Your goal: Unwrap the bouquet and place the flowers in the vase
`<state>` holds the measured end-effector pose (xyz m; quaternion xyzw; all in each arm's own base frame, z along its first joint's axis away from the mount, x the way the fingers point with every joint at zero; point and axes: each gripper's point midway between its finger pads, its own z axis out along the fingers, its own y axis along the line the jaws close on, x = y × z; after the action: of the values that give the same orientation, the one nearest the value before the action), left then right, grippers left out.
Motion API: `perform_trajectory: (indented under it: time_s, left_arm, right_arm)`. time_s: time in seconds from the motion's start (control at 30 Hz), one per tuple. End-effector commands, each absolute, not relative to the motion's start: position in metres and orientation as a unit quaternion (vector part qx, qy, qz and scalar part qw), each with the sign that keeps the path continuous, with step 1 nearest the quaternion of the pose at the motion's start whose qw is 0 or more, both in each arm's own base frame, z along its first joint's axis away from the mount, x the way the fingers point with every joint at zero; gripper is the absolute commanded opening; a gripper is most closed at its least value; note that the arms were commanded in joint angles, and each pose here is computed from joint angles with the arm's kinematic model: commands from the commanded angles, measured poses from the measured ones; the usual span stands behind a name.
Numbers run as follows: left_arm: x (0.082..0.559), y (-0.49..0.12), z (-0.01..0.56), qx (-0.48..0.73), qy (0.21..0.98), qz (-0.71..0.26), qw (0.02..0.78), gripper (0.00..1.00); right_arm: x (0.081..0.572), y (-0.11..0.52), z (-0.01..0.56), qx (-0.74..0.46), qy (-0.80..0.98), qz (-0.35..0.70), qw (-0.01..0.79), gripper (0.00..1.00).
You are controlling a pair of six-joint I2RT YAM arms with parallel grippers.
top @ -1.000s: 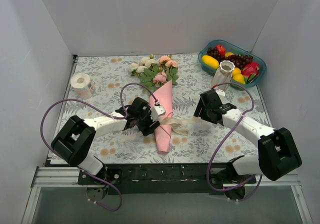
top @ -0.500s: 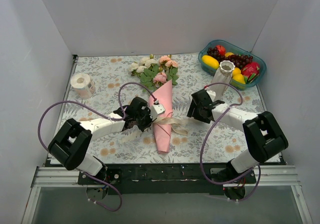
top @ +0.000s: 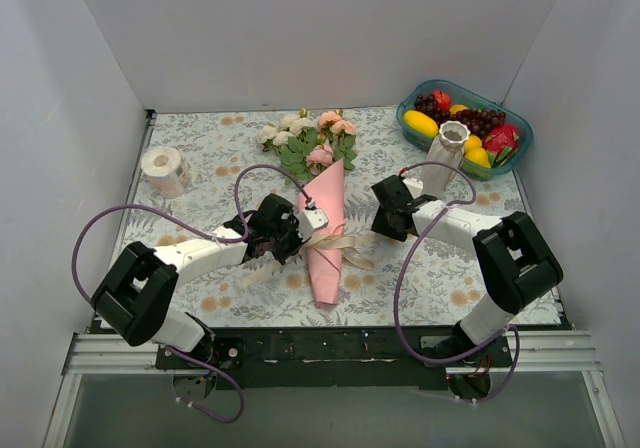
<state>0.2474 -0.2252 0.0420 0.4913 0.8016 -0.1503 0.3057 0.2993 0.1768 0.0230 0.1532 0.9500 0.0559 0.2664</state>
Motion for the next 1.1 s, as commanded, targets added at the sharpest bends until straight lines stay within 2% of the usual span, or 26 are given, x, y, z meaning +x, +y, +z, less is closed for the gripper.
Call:
perform_trajectory:
  time_s: [0.0,0.17,0.27,0.43,0.5,0.83,1.07]
  left_arm:
    - [0.254,-0.227,0.064,0.493,0.79,-0.142,0.336,0.03]
    - [0.254,-0.226,0.069,0.494,0.788,-0.141,0.339,0.02]
    - [0.253,-0.225,0.069,0.496,0.788,-0.139,0.336,0.02]
    - [0.253,-0.223,0.074,0.497,0.786,-0.136,0.341,0.02]
    - [0.253,-0.223,0.076,0.498,0.786,-0.136,0.342,0.01]
    - [0.257,-0.212,0.09,0.504,0.781,-0.106,0.354,0.0]
    - [0.261,-0.199,0.103,0.499,0.785,-0.084,0.358,0.0]
  right_arm:
    - [0.283,0.169,0.004,0.155,0.962,0.019,0.225,0.46]
    - [0.279,0.159,0.001,0.153,0.964,-0.009,0.219,0.43]
    - [0.276,0.156,-0.002,0.152,0.965,-0.022,0.212,0.36]
    - [0.271,0.148,-0.008,0.149,0.967,-0.047,0.2,0.19]
    - [0.27,0.144,-0.007,0.151,0.967,-0.058,0.198,0.02]
    - [0.271,0.103,0.032,0.182,0.938,-0.125,0.267,0.01]
    - [0.258,0.073,0.041,0.217,0.924,-0.151,0.275,0.01]
